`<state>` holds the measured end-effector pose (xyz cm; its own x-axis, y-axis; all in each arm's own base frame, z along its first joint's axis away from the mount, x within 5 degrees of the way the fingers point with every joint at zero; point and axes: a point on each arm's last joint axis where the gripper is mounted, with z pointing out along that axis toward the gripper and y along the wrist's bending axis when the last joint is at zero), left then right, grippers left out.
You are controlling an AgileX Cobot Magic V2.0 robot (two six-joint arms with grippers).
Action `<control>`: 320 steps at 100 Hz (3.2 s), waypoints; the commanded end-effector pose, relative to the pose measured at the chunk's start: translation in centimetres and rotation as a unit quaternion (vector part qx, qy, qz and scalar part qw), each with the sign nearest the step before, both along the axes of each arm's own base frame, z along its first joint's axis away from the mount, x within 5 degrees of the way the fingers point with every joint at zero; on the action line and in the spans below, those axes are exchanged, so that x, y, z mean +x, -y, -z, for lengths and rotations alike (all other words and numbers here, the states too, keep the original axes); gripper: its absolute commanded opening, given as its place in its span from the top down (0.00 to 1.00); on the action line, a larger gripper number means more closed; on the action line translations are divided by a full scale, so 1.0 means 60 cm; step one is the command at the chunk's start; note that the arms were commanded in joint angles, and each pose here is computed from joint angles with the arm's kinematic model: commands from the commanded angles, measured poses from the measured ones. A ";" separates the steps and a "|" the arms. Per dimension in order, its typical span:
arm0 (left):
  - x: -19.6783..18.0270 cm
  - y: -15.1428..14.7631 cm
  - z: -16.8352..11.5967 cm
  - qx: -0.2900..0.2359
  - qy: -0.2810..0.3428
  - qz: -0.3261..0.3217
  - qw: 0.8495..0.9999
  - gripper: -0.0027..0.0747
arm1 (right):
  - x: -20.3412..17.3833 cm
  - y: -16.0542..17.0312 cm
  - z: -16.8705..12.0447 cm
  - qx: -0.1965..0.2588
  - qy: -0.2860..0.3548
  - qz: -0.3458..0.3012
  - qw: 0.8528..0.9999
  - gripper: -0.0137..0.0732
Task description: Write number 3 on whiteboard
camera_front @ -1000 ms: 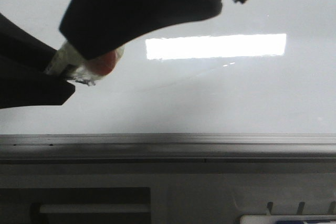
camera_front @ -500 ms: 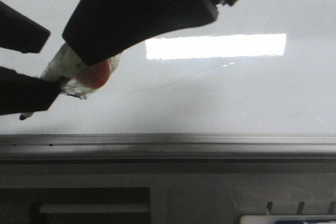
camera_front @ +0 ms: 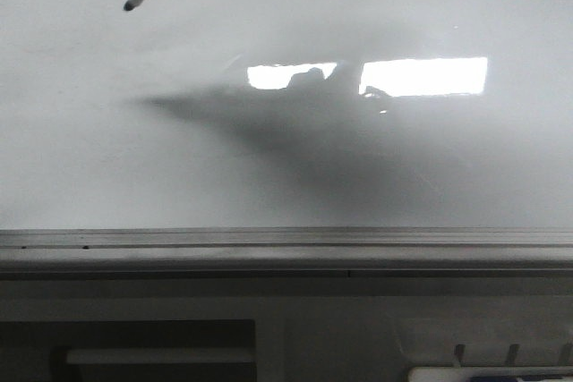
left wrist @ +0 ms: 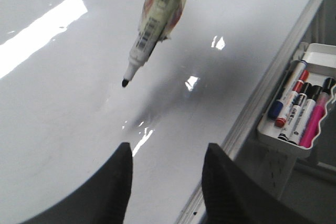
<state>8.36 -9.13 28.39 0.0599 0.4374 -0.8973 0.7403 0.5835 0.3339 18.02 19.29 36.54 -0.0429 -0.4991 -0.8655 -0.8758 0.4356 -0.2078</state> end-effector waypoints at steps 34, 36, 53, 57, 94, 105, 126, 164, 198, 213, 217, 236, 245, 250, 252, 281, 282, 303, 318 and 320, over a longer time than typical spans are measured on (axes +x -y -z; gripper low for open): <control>0.017 -0.010 -0.043 -0.083 0.051 -0.039 0.994 0.64 | 0.063 0.011 -0.031 0.015 0.001 0.054 0.998 0.91; 0.018 -0.011 -0.043 -0.084 0.052 -0.041 0.994 0.64 | 0.067 0.009 -0.028 0.011 0.001 0.054 0.999 0.91; 0.020 -0.013 -0.043 -0.083 0.053 -0.048 0.994 0.64 | 0.081 0.001 -0.023 -0.003 0.005 0.054 0.999 0.91; 0.020 -0.013 -0.043 -0.083 0.053 -0.048 0.994 0.64 | 0.082 0.001 -0.024 -0.007 0.010 0.054 0.998 0.91; 0.020 -0.013 -0.043 -0.083 0.053 -0.048 0.994 0.64 | 0.079 0.043 -0.029 -0.051 -0.006 0.096 0.994 0.91; 0.020 -0.013 -0.043 -0.083 0.053 -0.048 0.994 0.64 | 0.070 0.043 -0.017 -0.068 -0.041 0.089 0.993 0.91; 0.020 -0.013 -0.043 -0.083 0.053 -0.048 0.994 0.64 | 0.062 0.008 0.011 -0.081 -0.054 0.055 0.994 0.91; 0.020 -0.013 -0.043 -0.083 0.053 -0.048 0.994 0.64 | 0.041 0.022 0.020 -0.111 -0.083 0.064 0.988 0.91; 0.020 -0.013 -0.043 -0.083 0.052 -0.049 0.994 0.64 | 0.045 -0.045 0.051 -0.100 -0.069 0.027 0.992 0.91; 0.017 -0.003 -0.044 -0.091 0.056 -0.024 0.994 0.64 | 0.014 -0.042 0.020 -0.080 -0.047 0.008 0.996 0.91; 0.016 0.005 -0.040 -0.085 0.056 -0.007 0.995 0.64 | 0.007 -0.043 0.016 -0.077 -0.044 0.001 0.996 0.91; 0.012 0.049 -0.017 -0.046 0.027 0.063 0.997 0.61 | -0.021 -0.042 0.011 -0.094 -0.057 -0.027 0.994 0.91; 0.017 0.064 -0.003 -0.021 0.015 0.074 0.997 0.56 | -0.023 -0.041 0.011 -0.098 -0.060 -0.029 0.993 0.91; 0.022 0.071 0.006 -0.009 0.004 0.074 0.997 0.53 | -0.027 -0.044 0.011 -0.098 -0.059 -0.034 0.993 0.91; 0.023 0.074 0.009 -0.007 0.002 0.076 0.997 0.52 | -0.028 -0.044 0.011 -0.098 -0.059 -0.035 0.993 0.91; 0.043 0.117 0.037 -0.015 -0.027 0.102 0.994 0.50 | -0.047 -0.060 0.010 -0.094 -0.053 -0.060 0.992 0.91; 0.044 0.117 0.037 -0.015 -0.029 0.101 0.994 0.50 | -0.048 -0.059 0.010 -0.095 -0.056 -0.060 0.992 0.91; 0.047 0.119 0.045 -0.012 -0.048 0.090 0.995 0.65 | -0.050 -0.058 0.013 -0.104 -0.064 -0.062 0.991 0.91; 0.047 0.119 0.046 -0.009 -0.050 0.089 0.995 0.99 | -0.050 -0.058 0.013 -0.105 -0.067 -0.063 0.990 0.91; 0.047 0.119 0.046 -0.009 -0.050 0.089 0.995 0.99 | -0.050 -0.058 0.013 -0.105 -0.067 -0.063 0.990 0.91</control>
<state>11.13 -15.71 24.12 0.0311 0.4983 -0.8664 0.8613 0.4264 0.2761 15.25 23.06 33.51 -0.0995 -0.7398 -0.6654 -0.9565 0.2554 -0.1409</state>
